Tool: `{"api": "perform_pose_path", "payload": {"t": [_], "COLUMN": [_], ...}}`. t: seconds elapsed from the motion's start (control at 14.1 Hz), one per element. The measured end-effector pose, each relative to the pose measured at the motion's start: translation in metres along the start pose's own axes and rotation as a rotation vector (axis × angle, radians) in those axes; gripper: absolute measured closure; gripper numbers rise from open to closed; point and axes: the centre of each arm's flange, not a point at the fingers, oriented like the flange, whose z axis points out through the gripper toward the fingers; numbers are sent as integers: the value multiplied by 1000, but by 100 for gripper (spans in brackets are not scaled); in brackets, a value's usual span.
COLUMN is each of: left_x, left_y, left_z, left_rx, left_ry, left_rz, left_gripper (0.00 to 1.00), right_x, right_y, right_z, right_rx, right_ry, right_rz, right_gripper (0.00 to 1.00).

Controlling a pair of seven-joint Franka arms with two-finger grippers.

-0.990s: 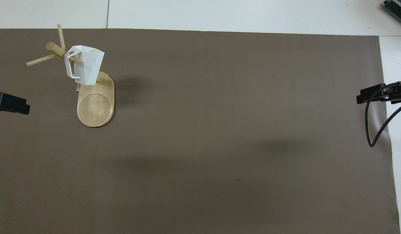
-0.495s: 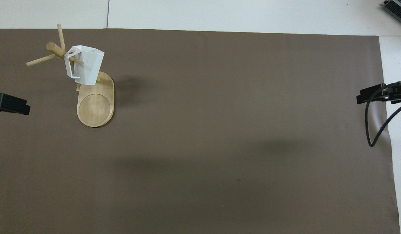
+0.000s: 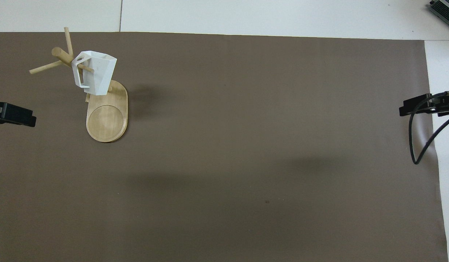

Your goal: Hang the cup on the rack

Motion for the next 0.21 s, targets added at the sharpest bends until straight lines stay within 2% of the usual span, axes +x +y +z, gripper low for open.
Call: {"api": "perform_pose_path", "payload": {"t": [0.21], "left_x": [1], "left_y": [0], "left_z": [5], "left_rx": [0], "left_ry": [2], "left_rz": [0], "left_gripper": [0], "right_x": [0], "right_y": [0], "right_z": [0], "right_rx": [0], "right_ry": [0], "right_rz": [0], "right_gripper": [0]}}
